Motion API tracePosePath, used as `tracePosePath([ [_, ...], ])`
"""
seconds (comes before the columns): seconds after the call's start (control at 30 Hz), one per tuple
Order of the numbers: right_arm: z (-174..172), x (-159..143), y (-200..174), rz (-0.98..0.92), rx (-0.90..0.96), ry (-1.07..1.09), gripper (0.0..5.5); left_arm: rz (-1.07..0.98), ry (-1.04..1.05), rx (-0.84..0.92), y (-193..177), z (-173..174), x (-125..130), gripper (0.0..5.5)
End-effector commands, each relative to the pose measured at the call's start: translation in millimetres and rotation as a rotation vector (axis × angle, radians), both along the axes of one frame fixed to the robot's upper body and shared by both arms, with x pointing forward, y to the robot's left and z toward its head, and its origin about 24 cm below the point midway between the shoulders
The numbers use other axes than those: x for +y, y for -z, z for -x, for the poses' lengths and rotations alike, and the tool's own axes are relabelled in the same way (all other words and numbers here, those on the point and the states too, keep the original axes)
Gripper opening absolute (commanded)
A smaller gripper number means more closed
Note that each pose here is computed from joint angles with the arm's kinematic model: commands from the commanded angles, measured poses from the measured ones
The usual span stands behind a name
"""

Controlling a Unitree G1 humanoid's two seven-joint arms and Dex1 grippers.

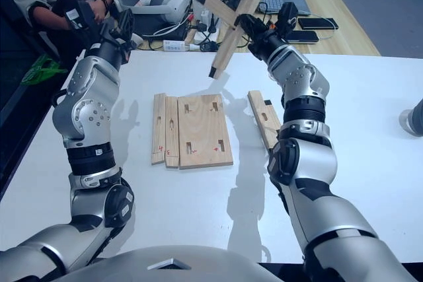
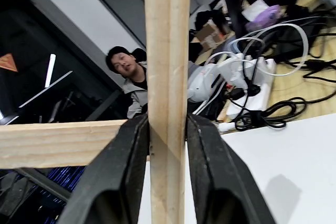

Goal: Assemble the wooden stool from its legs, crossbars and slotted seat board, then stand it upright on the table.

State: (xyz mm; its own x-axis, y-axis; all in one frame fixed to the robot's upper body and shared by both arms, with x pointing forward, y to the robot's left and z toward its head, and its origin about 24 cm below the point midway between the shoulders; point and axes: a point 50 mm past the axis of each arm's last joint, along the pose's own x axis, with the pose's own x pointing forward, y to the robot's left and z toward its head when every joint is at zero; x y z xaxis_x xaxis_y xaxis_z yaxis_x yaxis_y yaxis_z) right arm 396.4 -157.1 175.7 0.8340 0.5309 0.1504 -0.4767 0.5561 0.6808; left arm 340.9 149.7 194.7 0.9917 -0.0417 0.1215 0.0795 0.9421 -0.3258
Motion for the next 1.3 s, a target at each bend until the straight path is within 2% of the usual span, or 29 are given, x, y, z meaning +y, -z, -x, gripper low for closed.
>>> tracePosePath([
  [0.03, 19, -1, -12, -0.068, -0.072, -0.181, 0.98, -0.008, -0.017, -0.008, 1, -4, 8, 2.54],
  [0.17, 48, -1, -17, -0.104, -0.101, -0.335, 0.98, -0.018, 0.027, -0.019, 1, -5, 9, 2.54],
  [0.4, 104, -5, 6, -0.018, -0.008, -0.314, 0.98, -0.13, 0.351, 0.105, 24, 21, -5, 2.54],
  [0.53, 124, -16, 20, 0.18, 0.047, -0.109, 0.98, -0.187, 0.388, 0.124, 27, 26, -2, 2.54],
  [0.67, 110, -27, 26, 0.238, 0.061, 0.149, 0.98, -0.195, 0.403, 0.124, 29, 27, -14, 2.54],
  [0.73, 104, -25, 26, 0.248, 0.033, 0.192, 0.98, -0.216, 0.419, 0.122, 30, 27, -17, 2.54],
  [0.83, 101, -11, 17, 0.162, -0.05, -0.018, 0.98, -0.185, 0.431, 0.125, 28, 22, -16, 2.54],
  [0.97, 98, -9, -1, 0.088, -0.127, -0.284, 0.98, -0.082, 0.528, 0.174, 31, 10, -3, 2.54],
  [1.1, 92, -8, -14, 0.069, -0.167, -0.434, 0.97, 0.084, 0.648, 0.123, 7, 1, 13, 2.54],
  [1.2, 92, -7, -15, 0.064, -0.173, -0.497, 0.97, 0.176, 0.748, 0.063, -12, 2, 17, 3.01],
  [1.3, 92, -3, -14, 0.053, -0.174, -0.578, 0.97, 0.247, 0.893, 0.037, -29, 8, 13, 3.13],
])
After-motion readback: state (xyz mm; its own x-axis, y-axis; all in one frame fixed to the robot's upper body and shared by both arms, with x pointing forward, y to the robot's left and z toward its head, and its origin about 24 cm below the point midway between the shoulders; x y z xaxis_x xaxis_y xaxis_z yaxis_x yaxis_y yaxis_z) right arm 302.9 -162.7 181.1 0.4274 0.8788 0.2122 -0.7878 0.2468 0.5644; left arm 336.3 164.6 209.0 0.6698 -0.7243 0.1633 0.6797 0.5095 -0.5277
